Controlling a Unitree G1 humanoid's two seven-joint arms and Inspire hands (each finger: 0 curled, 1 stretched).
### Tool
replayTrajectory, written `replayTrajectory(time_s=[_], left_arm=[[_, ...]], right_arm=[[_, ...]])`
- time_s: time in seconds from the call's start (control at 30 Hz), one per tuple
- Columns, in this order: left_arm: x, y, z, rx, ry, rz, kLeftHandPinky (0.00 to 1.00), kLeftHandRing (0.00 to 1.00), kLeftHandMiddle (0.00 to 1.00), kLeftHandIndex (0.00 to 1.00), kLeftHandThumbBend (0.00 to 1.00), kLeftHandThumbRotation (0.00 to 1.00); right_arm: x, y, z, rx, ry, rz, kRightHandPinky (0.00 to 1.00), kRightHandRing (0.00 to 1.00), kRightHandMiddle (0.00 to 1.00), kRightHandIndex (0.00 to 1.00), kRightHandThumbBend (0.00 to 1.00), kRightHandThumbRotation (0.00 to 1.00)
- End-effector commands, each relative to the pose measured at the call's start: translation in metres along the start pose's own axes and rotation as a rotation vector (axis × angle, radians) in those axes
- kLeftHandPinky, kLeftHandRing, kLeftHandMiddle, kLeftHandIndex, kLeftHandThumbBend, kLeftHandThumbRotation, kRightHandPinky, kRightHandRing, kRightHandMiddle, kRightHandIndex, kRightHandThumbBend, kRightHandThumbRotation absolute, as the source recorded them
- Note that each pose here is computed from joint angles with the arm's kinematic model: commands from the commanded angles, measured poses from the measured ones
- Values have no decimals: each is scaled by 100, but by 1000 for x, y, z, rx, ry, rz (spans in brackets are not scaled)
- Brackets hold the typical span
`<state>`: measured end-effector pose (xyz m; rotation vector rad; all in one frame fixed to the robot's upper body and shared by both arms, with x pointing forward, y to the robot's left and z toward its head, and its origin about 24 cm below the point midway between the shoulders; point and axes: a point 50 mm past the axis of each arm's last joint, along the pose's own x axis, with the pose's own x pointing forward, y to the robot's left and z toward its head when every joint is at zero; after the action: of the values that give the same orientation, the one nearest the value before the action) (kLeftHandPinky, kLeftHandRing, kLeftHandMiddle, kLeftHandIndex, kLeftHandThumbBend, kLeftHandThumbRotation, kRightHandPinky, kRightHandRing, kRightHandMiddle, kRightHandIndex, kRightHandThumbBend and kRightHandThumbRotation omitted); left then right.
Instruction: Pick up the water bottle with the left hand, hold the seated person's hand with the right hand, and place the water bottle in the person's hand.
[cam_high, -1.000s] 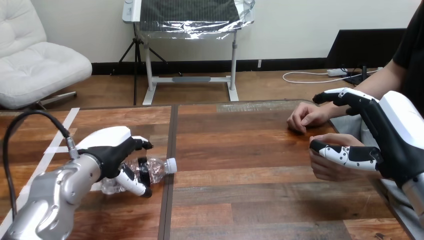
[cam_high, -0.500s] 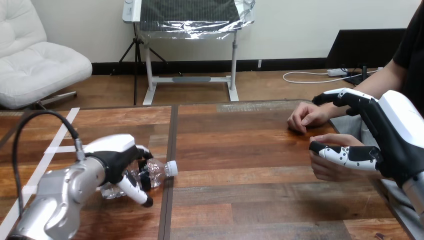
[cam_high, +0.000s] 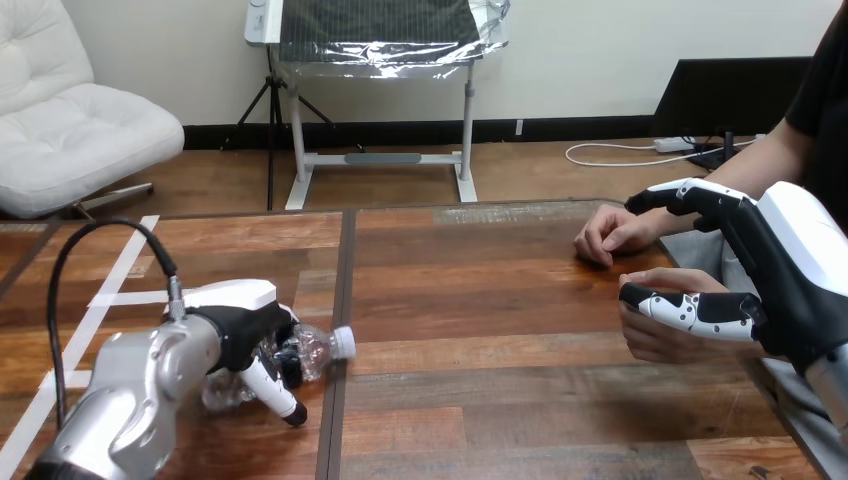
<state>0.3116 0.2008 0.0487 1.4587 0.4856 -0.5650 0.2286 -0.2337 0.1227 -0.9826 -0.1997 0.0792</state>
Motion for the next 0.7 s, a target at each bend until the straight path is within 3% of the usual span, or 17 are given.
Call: replayTrajectory(time_s=[0.0, 0.4, 0.67], left_arm=[[0, 28, 8, 44, 13, 62, 55, 65, 73, 81, 77, 26], [5, 26, 12, 80, 32, 44, 62, 71, 75, 77, 71, 24], [12, 22, 12, 87, 36, 56, 57, 64, 69, 70, 68, 16]], right_arm=[[6, -17, 12, -24, -57, -57, 77, 80, 79, 72, 62, 0], [7, -17, 12, -26, -67, -61, 78, 79, 78, 72, 62, 0], [7, -17, 11, -24, -72, -70, 77, 78, 77, 71, 62, 0]])
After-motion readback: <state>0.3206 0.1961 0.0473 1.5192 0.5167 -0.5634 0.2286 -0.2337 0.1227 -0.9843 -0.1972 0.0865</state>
